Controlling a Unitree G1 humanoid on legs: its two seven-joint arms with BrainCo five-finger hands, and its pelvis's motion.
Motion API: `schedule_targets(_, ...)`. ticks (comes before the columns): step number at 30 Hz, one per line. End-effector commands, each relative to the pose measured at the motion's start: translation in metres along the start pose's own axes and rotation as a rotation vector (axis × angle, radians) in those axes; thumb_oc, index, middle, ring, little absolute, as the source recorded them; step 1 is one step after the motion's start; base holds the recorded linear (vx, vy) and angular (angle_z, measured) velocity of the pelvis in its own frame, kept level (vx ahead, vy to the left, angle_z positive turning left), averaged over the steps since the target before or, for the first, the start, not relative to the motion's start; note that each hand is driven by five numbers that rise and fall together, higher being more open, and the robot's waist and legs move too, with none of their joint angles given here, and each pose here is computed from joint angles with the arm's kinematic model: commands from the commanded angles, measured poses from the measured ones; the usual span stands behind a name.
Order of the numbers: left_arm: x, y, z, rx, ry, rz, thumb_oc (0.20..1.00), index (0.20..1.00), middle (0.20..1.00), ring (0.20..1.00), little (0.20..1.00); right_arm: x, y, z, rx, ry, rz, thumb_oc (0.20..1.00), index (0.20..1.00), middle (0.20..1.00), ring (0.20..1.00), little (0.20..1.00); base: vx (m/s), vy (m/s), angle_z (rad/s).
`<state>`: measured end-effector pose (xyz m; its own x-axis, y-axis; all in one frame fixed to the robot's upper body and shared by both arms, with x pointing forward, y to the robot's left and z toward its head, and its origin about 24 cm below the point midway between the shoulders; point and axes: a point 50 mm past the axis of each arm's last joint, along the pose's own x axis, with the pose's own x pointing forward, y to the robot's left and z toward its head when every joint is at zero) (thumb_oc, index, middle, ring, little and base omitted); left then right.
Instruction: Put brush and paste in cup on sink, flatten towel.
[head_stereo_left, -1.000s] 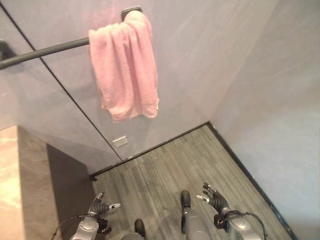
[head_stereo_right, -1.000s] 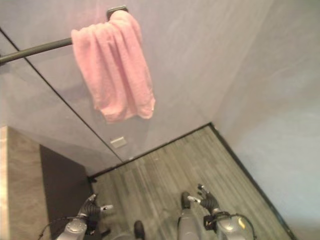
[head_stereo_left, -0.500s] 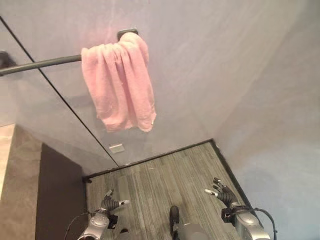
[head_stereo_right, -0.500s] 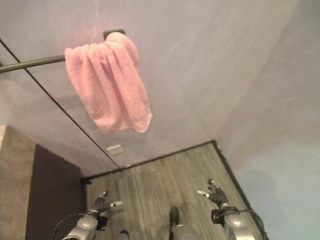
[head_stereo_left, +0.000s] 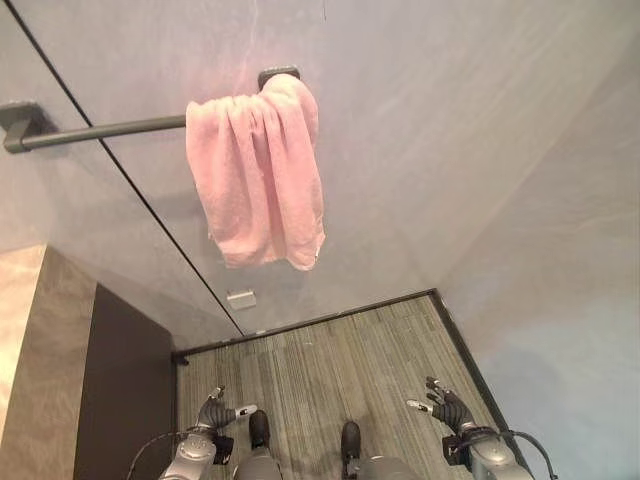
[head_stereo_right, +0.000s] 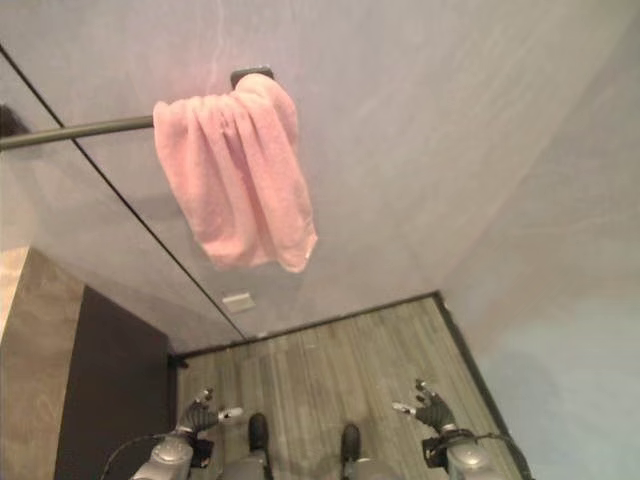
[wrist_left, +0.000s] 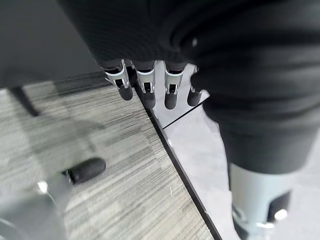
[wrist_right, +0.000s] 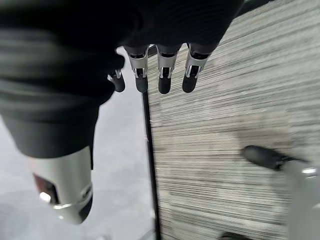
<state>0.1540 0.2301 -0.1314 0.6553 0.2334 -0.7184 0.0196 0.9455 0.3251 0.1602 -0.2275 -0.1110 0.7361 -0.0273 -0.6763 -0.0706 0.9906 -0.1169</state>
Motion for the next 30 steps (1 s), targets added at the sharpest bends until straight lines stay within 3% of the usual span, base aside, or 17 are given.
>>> schedule_targets(1, 0.004, 0.024, 0.030, 0.023, -0.141, 0.054, 1.000, 1.000, 1.000, 1.000, 1.000, 0.006, 0.013, 0.023, 0.067, -0.098, 0.041, 1.000, 1.000, 1.000, 1.000, 1.000, 0.23, 0.424, -0.33)
schedule_targets(7, 0.005, 0.028, 0.038, 0.042, -0.170, 0.062, 1.000, 1.000, 1.000, 1.000, 1.000, 0.011, 0.027, 0.038, 0.038, -0.145, 0.089, 1.000, 1.000, 1.000, 1.000, 1.000, 0.11, 0.197, -0.35)
schedule_targets(14, 0.006, 0.026, 0.050, 0.126, -0.217, 0.059, 1.000, 1.000, 1.000, 1.000, 1.000, 0.007, 0.016, 0.046, 0.072, -0.197, 0.045, 1.000, 1.000, 1.000, 1.000, 1.000, 0.23, 0.004, 0.27)
schedule_targets(21, -0.008, 0.035, 0.073, 0.165, -0.394, 0.063, 1.000, 1.000, 1.000, 1.000, 1.000, -0.003, -0.031, 0.075, 0.054, -0.333, -0.069, 1.000, 1.000, 1.000, 1.000, 1.000, 0.12, -0.115, 0.26)
schedule_targets(22, -0.014, 0.045, 0.080, 0.209, -0.446, 0.072, 1.000, 1.000, 1.000, 1.000, 1.000, -0.010, -0.051, 0.084, 0.008, -0.367, -0.103, 1.000, 1.000, 1.000, 1.000, 1.000, 0.15, -0.136, 0.01)
schedule_targets(30, -0.050, 0.091, 0.135, 0.301, -0.741, 0.115, 1.000, 1.000, 1.000, 1.000, 1.000, -0.045, -0.100, 0.166, -0.122, -0.632, -0.040, 1.000, 1.000, 1.000, 1.000, 1.000, 0.06, -0.065, 0.09)
